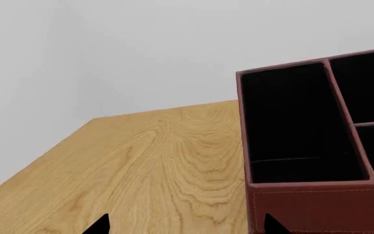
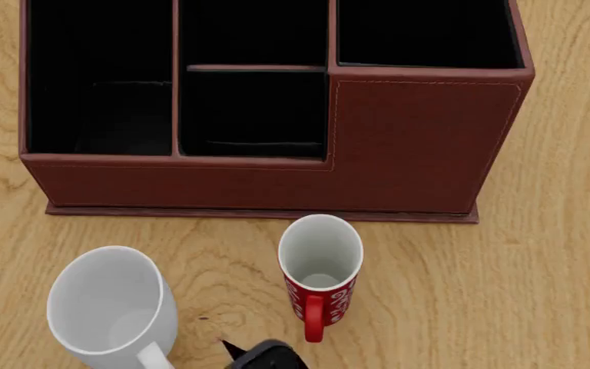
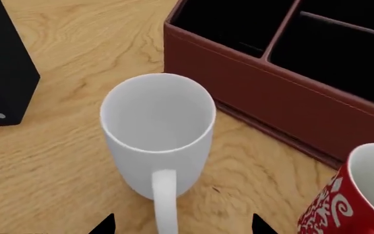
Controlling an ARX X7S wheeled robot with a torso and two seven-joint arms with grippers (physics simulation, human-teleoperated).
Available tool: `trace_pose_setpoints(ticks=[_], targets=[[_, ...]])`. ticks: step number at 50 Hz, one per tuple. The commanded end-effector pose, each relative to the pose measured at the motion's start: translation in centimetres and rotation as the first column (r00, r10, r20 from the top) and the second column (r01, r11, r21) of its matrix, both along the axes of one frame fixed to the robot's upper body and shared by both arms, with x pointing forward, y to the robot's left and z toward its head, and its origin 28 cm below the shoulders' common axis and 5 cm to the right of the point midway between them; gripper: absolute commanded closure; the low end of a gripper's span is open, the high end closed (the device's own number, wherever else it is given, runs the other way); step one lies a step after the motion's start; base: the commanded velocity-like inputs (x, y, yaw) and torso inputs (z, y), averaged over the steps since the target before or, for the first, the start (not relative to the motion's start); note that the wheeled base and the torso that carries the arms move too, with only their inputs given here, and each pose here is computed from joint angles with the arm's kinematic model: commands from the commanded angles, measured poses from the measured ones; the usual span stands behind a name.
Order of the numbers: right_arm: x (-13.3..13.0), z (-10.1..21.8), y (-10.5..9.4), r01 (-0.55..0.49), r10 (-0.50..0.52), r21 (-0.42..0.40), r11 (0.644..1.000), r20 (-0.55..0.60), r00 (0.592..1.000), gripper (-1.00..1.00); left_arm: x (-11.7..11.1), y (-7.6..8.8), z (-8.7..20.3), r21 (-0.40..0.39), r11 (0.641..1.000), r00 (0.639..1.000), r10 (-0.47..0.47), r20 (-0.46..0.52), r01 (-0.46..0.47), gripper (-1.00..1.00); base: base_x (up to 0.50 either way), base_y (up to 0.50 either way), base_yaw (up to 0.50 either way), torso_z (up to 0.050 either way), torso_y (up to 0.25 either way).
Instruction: Pick up the white mug and place it to the right of the caddy.
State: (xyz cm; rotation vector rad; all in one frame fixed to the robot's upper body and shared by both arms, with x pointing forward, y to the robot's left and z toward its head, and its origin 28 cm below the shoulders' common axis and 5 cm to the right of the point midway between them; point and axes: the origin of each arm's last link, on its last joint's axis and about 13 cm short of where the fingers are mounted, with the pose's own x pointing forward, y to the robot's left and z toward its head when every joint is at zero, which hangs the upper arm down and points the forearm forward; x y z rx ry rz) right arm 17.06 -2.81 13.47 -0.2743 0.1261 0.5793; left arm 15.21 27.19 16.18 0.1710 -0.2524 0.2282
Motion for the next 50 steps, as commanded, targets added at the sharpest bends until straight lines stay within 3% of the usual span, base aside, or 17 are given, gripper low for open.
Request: trace_pose_setpoints(ticks=[1, 50], targets=[[1.2, -1.0, 0.1, 0.001, -0.002, -0.011, 1.000, -0.041, 0.999, -1.00, 0.0, 0.0, 0.0, -0.001, 1.000, 1.000, -0.001, -0.001, 0.001, -1.00, 0.00, 0.00, 0.00, 0.000, 0.000], [4.6, -2.1, 2.0, -0.055, 0.047, -0.080, 0.995, -0.099, 0.994, -1.00, 0.1, 0.1, -0.6, -0.006, 1.000, 1.000, -0.001, -0.012, 0.001, -1.00, 0.00, 0.00, 0.00, 0.000, 0.000]])
